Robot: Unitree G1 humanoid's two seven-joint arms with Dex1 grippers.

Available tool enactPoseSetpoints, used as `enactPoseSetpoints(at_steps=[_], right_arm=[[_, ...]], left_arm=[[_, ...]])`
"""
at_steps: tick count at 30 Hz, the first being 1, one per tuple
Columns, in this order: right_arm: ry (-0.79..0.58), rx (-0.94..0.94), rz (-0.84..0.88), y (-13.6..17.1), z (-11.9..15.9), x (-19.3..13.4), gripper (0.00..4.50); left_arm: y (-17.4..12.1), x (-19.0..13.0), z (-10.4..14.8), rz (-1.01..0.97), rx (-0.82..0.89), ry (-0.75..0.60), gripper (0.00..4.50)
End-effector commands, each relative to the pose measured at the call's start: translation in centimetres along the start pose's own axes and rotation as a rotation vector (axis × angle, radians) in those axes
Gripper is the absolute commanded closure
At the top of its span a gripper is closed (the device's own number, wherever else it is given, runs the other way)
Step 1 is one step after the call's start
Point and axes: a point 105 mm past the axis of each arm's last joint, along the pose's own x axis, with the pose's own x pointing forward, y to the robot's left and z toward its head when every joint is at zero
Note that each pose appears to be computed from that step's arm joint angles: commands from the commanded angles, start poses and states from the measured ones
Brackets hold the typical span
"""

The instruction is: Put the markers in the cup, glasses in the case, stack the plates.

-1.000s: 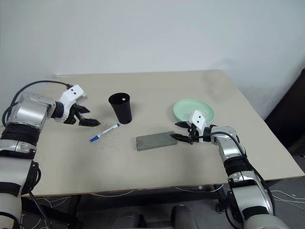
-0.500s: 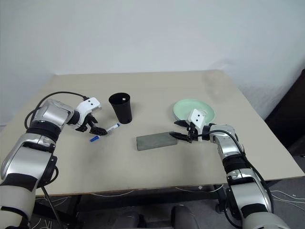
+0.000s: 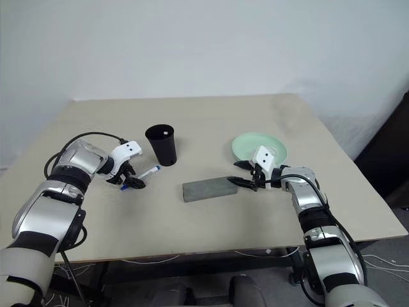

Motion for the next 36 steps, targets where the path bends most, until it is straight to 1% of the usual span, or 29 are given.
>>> enactPoseSetpoints(at_steps=[1,4,6,7,12,14,17,19,23,26,28,29,30,33,36], right_arm=[[-0.041,-0.039,-0.021,-0.7,1.4,-0.1,1.5],[-0.04,-0.039,-0.022,-0.7,1.4,-0.1,1.5],[-0.04,-0.04,-0.023,-0.7,1.4,-0.1,1.5],[-0.041,-0.04,-0.024,-0.7,1.4,-0.1,1.5],[-0.04,-0.043,-0.027,-0.8,1.5,-0.2,1.5],[-0.04,-0.044,-0.027,-0.9,1.5,-0.2,1.5],[-0.039,-0.045,-0.026,-0.9,1.5,-0.2,1.5],[-0.038,-0.045,-0.026,-0.9,1.5,-0.3,1.5],[-0.035,-0.046,-0.023,-1.0,1.5,-0.3,1.5],[-0.035,-0.047,-0.021,-1.0,1.6,-0.2,1.5],[-0.036,-0.047,-0.02,-1.0,1.7,-0.1,1.5],[-0.037,-0.047,-0.02,-1.1,1.7,-0.1,1.5],[-0.036,-0.047,-0.019,-1.0,1.7,-0.1,1.5],[-0.037,-0.047,-0.017,-1.0,1.6,-0.1,1.5],[-0.037,-0.047,-0.017,-0.9,1.5,-0.2,1.5]], left_arm=[[0.7,-1.0,1.1,0.04,0.027,-0.018,2.62],[0.7,-0.9,1.0,0.039,0.024,-0.017,3.59],[0.7,-0.7,0.7,0.039,0.022,-0.012,4.31],[0.7,-0.6,0.5,0.04,0.02,-0.009,4.44],[0.6,-0.4,0.2,0.039,0.021,0.0,4.44],[0.4,-0.5,0.7,0.019,0.019,-0.033,4.44],[-0.4,-1.0,2.3,-0.052,0.046,-0.118,4.44],[-1.5,-1.9,4.0,-0.14,0.084,-0.219,4.44],[-4.6,-4.1,6.5,-0.301,0.232,-0.387,4.44],[-6.3,-5.3,7.9,-0.345,0.307,-0.494,4.44],[-6.6,-6.2,9.9,-0.311,0.316,-0.608,4.44],[-6.6,-6.4,10.6,-0.296,0.31,-0.64,4.44],[-6.3,-7.0,12.0,-0.257,0.283,-0.725,4.44],[-4.8,-8.9,15.5,-0.12,0.202,-0.943,4.44],[-2.9,-9.9,17.2,0.03,0.15,-1.058,4.44]])
